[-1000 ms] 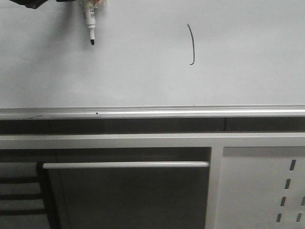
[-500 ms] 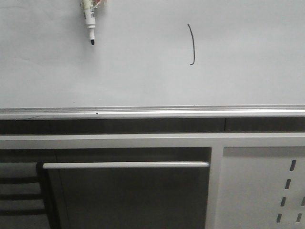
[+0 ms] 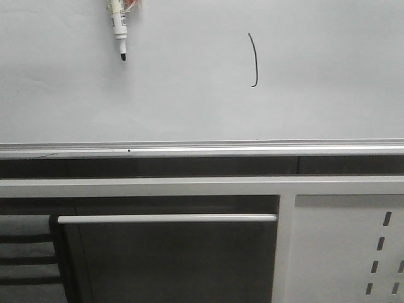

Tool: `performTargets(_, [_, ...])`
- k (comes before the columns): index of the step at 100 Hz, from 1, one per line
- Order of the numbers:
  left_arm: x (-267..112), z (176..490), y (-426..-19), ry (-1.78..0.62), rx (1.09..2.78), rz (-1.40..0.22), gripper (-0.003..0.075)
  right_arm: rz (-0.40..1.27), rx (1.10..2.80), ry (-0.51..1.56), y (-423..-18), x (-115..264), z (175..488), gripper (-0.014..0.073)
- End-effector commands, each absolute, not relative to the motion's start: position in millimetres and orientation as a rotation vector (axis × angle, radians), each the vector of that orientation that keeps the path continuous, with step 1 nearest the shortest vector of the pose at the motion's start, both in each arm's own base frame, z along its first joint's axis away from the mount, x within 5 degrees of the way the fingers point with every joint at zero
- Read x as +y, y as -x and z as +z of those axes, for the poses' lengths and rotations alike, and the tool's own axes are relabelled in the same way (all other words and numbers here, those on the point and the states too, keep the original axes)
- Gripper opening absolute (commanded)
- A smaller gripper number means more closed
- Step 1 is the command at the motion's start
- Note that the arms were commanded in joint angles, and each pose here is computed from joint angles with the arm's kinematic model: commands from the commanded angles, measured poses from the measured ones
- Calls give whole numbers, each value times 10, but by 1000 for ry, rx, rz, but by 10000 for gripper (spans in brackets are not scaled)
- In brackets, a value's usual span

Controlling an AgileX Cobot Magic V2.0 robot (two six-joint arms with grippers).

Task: Write number 1 on whiteboard

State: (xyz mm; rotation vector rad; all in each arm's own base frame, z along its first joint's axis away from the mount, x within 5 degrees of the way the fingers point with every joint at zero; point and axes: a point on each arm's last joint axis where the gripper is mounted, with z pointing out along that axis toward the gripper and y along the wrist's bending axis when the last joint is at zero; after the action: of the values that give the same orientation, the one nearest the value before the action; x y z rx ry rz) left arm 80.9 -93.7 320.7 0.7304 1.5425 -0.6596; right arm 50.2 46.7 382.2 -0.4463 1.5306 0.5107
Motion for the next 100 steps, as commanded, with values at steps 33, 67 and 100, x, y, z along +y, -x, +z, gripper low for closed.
performTargets(33, [-467, 2845, -473, -521, 1362, -687, -20, 463, 1396, 333, -146, 303, 2969, -53])
performTargets(67, [-398, 2850, -403, -485, 1322, -725, -20, 470, 1449, 341, -204, 324, 2849, -53])
performTargets(100, [-398, 2850, -403, -485, 1322, -725, -20, 475, 1456, 350, -201, 331, 2841, -53])
